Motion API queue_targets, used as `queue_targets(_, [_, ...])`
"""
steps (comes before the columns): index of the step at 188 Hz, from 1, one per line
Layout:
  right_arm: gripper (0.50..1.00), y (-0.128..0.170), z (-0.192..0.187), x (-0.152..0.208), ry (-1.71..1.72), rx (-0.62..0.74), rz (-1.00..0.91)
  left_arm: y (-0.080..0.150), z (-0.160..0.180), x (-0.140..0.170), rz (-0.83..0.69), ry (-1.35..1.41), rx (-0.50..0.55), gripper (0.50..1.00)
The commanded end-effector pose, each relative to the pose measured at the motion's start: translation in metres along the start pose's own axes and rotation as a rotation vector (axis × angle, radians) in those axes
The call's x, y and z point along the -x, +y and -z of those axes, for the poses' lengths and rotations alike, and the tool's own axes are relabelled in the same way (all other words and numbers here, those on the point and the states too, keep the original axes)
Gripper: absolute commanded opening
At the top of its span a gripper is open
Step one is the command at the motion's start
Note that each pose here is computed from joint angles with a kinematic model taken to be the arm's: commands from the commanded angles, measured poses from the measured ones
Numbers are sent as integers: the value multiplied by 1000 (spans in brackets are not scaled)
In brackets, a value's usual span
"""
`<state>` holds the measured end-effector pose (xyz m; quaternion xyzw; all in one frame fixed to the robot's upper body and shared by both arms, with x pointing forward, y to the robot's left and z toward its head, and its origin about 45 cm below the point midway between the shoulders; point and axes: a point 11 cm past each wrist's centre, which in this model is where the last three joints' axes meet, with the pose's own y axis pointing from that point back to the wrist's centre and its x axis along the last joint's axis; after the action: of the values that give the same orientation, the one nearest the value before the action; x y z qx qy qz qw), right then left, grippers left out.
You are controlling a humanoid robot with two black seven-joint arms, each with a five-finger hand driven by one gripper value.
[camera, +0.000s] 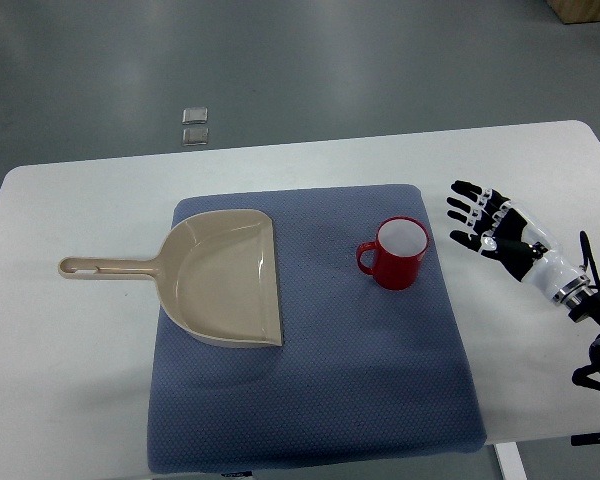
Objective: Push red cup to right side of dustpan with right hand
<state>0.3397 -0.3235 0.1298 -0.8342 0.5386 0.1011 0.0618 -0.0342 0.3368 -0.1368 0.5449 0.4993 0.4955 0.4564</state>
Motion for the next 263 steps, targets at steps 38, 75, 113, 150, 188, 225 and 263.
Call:
queue_targets(38, [924, 0, -3, 0, 18, 29, 16, 0, -1, 0, 1, 2, 2, 1000])
queue_targets(75, [924, -1, -3, 0, 15, 29, 17, 0, 3, -2, -7, -1, -6, 1000])
queue_targets(113, [924, -1, -2, 1, 21, 22, 21, 0, 4, 1, 3, -1, -6, 1000])
queue_targets(150, [924, -9, -3, 10, 18, 14, 50, 0, 4, -2, -7, -3, -7, 1000])
queue_targets(188, [924, -11, -6, 17, 26, 21, 79, 0, 4, -1, -5, -2, -7, 1000])
queue_targets(225, [924, -10, -6, 16, 26, 21, 79, 0, 4, -1, -5, -2, -7, 1000])
queue_targets(263, [924, -10, -6, 16, 25, 21, 79, 0, 4, -1, -4, -2, -7, 1000])
